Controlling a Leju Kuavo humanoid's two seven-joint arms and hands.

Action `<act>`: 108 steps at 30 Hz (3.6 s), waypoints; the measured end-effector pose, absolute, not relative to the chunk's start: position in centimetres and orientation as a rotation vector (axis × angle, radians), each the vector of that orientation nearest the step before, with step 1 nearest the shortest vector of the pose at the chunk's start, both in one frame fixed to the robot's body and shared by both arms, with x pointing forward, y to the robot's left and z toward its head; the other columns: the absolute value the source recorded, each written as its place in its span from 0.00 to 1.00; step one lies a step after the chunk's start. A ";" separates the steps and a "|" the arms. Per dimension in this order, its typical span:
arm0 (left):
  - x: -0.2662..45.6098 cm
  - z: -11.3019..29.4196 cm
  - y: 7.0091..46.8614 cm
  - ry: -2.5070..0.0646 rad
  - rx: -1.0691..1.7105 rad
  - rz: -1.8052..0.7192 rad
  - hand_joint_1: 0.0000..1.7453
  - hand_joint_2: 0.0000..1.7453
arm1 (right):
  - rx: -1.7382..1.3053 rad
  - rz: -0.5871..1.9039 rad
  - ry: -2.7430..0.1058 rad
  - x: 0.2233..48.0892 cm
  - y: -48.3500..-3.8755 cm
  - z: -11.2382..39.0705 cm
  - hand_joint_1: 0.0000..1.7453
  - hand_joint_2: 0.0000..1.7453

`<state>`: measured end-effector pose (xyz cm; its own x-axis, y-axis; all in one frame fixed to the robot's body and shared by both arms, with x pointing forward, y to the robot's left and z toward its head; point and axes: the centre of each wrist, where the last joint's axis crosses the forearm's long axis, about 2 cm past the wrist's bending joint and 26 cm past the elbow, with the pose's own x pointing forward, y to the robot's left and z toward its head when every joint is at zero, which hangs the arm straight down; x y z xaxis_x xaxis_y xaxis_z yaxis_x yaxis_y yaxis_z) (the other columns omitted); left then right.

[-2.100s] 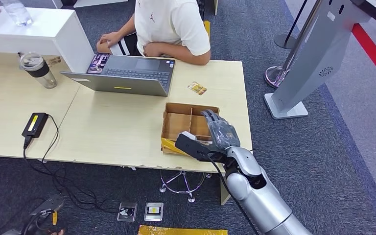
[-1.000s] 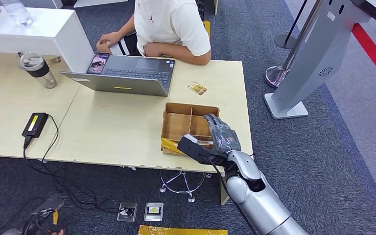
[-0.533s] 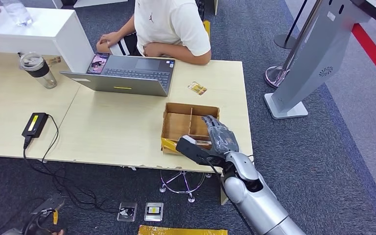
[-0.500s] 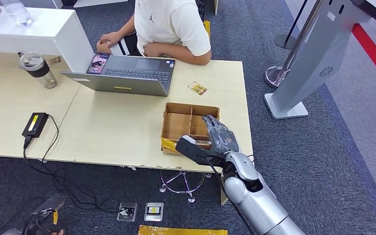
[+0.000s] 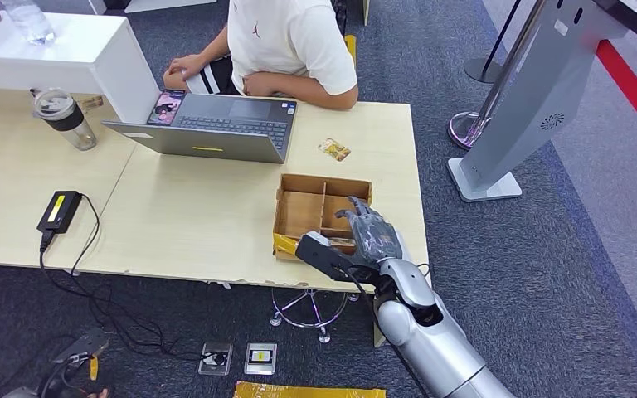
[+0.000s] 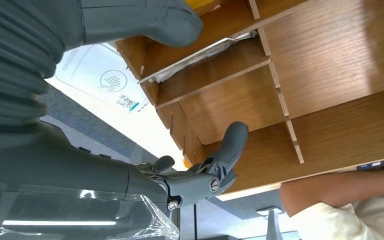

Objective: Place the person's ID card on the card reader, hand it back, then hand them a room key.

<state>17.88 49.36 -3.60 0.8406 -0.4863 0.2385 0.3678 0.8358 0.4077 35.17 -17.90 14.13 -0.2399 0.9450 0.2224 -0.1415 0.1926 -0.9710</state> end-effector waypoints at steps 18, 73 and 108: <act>17.9 -3.6 49.4 -0.344 0.359 -0.460 0.00 1.00 | -0.833 1.296 -1.393 35.1 -17.7 13.8 0.89 1.00; 17.9 -4.0 48.4 -0.384 0.382 -0.451 0.00 1.00 | -1.161 0.918 -2.062 44.8 -20.3 28.3 1.00 1.00; 14.0 -4.8 49.9 -0.329 0.381 -0.399 0.00 1.00 | -1.340 0.669 -1.495 46.3 -39.0 23.9 0.00 1.00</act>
